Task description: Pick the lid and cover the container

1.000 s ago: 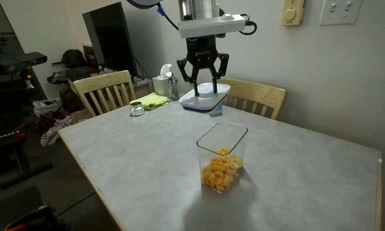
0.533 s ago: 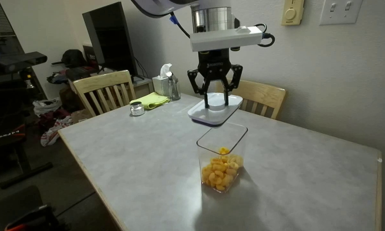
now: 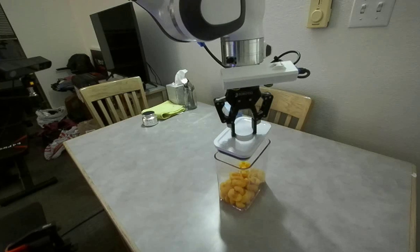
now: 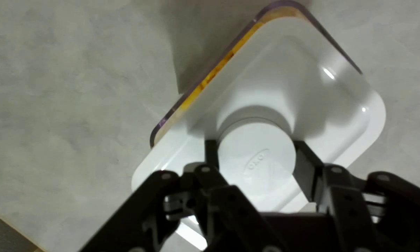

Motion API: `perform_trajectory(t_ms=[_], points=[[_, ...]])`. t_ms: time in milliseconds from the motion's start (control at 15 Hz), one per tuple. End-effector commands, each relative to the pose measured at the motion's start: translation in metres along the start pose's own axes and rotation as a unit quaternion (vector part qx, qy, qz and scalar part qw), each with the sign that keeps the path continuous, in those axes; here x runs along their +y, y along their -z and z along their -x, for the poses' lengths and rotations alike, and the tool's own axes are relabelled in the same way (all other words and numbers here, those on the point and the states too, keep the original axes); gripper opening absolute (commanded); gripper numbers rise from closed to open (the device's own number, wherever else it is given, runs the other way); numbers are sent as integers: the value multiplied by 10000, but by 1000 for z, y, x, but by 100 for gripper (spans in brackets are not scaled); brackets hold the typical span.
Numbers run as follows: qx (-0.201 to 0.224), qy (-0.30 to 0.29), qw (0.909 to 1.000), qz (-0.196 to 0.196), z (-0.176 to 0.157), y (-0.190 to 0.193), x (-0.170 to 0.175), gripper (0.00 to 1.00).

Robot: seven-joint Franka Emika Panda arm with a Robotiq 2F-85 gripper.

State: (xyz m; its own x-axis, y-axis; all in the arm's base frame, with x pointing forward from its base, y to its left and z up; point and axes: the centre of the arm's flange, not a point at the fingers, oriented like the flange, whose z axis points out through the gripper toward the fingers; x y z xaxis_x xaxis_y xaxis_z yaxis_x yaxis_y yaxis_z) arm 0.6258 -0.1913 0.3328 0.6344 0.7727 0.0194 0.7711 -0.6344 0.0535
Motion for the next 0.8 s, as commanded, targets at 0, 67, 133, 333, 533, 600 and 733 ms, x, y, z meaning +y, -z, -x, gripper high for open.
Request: perform_trajectory(t_ms=[0, 67, 133, 333, 533, 600, 733], points=[[121, 150, 9998, 33, 14, -6, 3, 29], [125, 166, 9998, 11, 16, -7, 3, 29], [132, 173, 9998, 4, 17, -7, 2, 29], [164, 119, 9998, -28, 18, -11, -2, 29], [182, 36, 9998, -111, 16, -20, -8, 29], [189, 10, 9997, -138, 16, -24, -10, 29], [187, -55, 9997, -173, 15, -30, -13, 29]])
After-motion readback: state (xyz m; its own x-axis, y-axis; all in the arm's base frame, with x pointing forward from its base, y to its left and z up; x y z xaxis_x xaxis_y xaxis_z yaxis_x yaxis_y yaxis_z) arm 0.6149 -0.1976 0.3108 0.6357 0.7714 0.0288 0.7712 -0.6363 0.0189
